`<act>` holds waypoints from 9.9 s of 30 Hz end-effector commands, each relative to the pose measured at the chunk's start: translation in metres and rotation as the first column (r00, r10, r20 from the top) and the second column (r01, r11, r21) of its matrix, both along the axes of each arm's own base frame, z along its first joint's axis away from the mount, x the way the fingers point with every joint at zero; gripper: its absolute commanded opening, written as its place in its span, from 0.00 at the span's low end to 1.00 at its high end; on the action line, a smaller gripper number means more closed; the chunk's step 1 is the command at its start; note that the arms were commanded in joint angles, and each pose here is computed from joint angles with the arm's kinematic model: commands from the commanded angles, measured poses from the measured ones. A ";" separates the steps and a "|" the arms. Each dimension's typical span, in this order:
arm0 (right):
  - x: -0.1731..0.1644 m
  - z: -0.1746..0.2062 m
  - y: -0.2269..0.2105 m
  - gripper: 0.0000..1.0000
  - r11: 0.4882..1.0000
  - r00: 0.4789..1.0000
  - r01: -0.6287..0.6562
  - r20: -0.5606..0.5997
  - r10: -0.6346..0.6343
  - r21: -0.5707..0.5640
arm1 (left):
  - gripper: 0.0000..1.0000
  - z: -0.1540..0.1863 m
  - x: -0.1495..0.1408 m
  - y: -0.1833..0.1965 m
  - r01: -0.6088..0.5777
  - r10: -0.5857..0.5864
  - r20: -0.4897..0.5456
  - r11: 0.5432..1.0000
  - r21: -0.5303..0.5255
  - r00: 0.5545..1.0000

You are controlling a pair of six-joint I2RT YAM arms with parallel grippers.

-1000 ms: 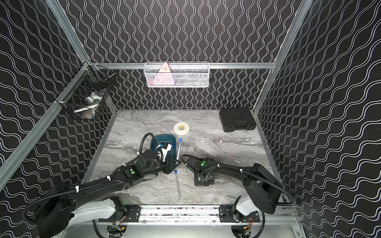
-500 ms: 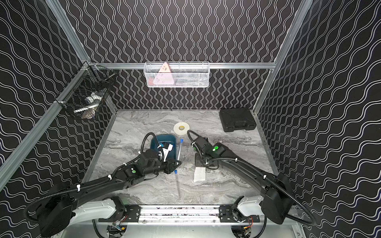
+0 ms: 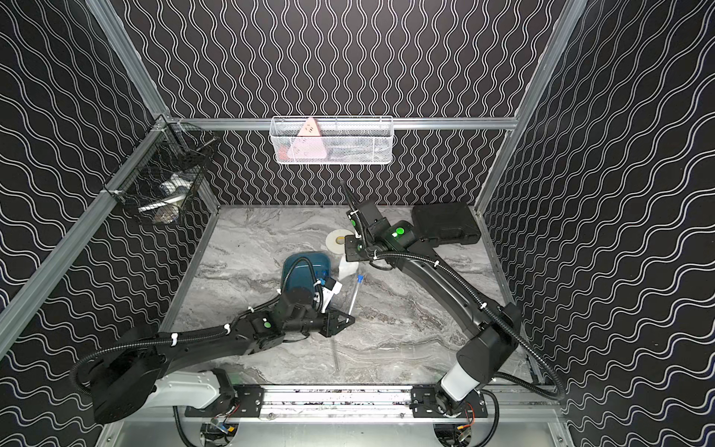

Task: Wipe the exteriors of test tubes
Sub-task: Pick up the cleaning item at the center of the board, then place the cleaning item in the test tube, then wipe the dirt from the test tube.

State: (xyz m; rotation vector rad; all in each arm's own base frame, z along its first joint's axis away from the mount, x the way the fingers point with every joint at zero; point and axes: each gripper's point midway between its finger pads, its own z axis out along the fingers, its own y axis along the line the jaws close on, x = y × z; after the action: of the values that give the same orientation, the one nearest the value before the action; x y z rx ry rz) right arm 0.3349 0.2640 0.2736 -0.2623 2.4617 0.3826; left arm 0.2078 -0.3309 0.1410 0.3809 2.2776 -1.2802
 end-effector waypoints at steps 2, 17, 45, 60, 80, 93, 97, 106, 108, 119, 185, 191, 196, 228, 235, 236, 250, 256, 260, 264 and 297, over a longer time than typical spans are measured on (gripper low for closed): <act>-0.015 0.010 0.009 0.00 0.997 0.998 -0.065 0.008 0.064 0.030 | 0.17 0.013 0.005 -0.011 0.002 -0.001 0.014 0.998 -0.068 1.000; -0.108 -0.044 -0.048 0.00 1.000 0.993 0.010 -0.114 -0.009 0.016 | 0.17 0.017 0.022 -0.020 -0.040 0.042 0.021 0.995 -0.087 0.999; -0.127 -0.068 -0.082 0.83 0.988 0.982 0.138 -0.141 -0.126 0.074 | 0.19 0.016 0.022 -0.012 -0.046 0.047 0.045 0.999 -0.022 0.998; -0.081 -0.077 -0.001 0.50 0.869 0.979 0.140 -0.200 -0.049 0.475 | 0.19 0.019 0.018 -0.009 -0.043 0.045 0.039 0.998 -0.035 0.998; -0.034 -0.066 -0.012 0.21 0.834 0.996 0.085 -0.059 -0.063 0.545 | 0.19 0.027 0.016 -0.013 -0.045 0.046 0.009 0.994 -0.101 0.999; -0.097 -0.106 0.020 0.20 0.816 0.985 0.001 -0.140 0.098 0.579 | 0.19 0.029 0.020 -0.015 -0.059 0.061 0.012 0.992 -0.113 0.998; -0.097 -0.112 0.016 0.19 0.821 0.988 0.019 -0.137 0.072 0.570 | 0.19 0.028 0.020 -0.016 -0.054 0.055 0.008 0.992 -0.113 0.998; -0.044 -0.069 0.006 0.19 0.816 0.995 -0.039 -0.051 0.084 0.577 | 0.19 0.030 0.019 -0.015 -0.057 0.058 0.005 0.991 -0.117 0.998; -0.042 -0.067 0.011 0.20 0.815 0.993 -0.060 -0.051 0.109 0.577 | 0.19 0.030 0.019 -0.016 -0.053 0.054 0.003 0.992 -0.114 0.999; -0.101 -0.096 0.032 0.19 0.796 0.975 -0.055 -0.139 0.173 0.603 | 0.19 0.038 0.025 -0.011 -0.074 0.078 0.040 0.993 -0.095 0.996; -0.038 -0.048 0.030 0.19 0.796 0.974 -0.142 -0.061 0.218 0.589 | 0.21 0.057 0.030 -0.005 -0.099 0.111 0.092 0.987 -0.128 0.990; -0.074 -0.077 0.030 0.19 0.799 0.970 -0.091 -0.128 0.206 0.594 | 0.21 0.061 0.033 -0.005 -0.107 0.121 0.096 0.983 -0.146 0.988; -0.091 -0.092 0.032 0.19 0.805 0.968 -0.072 -0.154 0.199 0.589 | 0.21 0.058 0.036 -0.005 -0.108 0.123 0.088 0.982 -0.153 0.989; -0.050 -0.064 0.016 0.19 0.810 0.991 -0.060 -0.063 0.120 0.583 | 0.22 0.054 0.044 0.001 -0.130 0.141 0.034 0.965 -0.226 0.989; -0.031 -0.053 0.014 0.20 0.805 0.988 -0.075 -0.068 0.142 0.588 | 0.22 0.054 0.044 -0.001 -0.126 0.136 0.024 0.963 -0.239 0.990; -0.035 -0.054 0.015 0.20 0.794 0.985 -0.074 -0.078 0.151 0.604 | 0.22 0.055 0.045 -0.001 -0.125 0.135 0.027 0.964 -0.236 0.991; -0.073 -0.085 0.020 0.19 0.782 0.983 -0.020 -0.129 0.128 0.623 | 0.24 0.050 0.044 0.005 -0.123 0.134 0.055 0.977 -0.173 0.989; -0.056 -0.065 0.028 0.17 0.788 0.985 -0.074 -0.081 0.155 0.611 | 0.29 0.047 0.042 0.007 -0.126 0.136 0.045 0.977 -0.170 0.990; -0.050 -0.058 0.028 0.17 0.797 0.984 -0.095 -0.063 0.165 0.596 | 0.36 0.048 0.039 0.015 -0.143 0.153 0.054 0.978 -0.154 0.987; -0.043 -0.055 0.021 0.17 0.796 0.986 -0.091 -0.056 0.155 0.598 | 0.39 0.044 0.034 0.022 -0.149 0.156 0.048 0.980 -0.131 0.987; -0.026 -0.057 0.022 0.19 0.795 0.987 -0.088 -0.053 0.150 0.601 | 0.15 0.044 0.043 0.008 -0.139 0.148 0.032 0.973 -0.186 0.988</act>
State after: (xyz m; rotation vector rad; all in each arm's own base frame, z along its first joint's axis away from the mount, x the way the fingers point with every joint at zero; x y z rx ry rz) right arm 0.2973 0.2828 0.2043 -0.0709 2.3146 1.2018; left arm 0.2503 -0.3244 0.1807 0.1928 2.1030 -1.3625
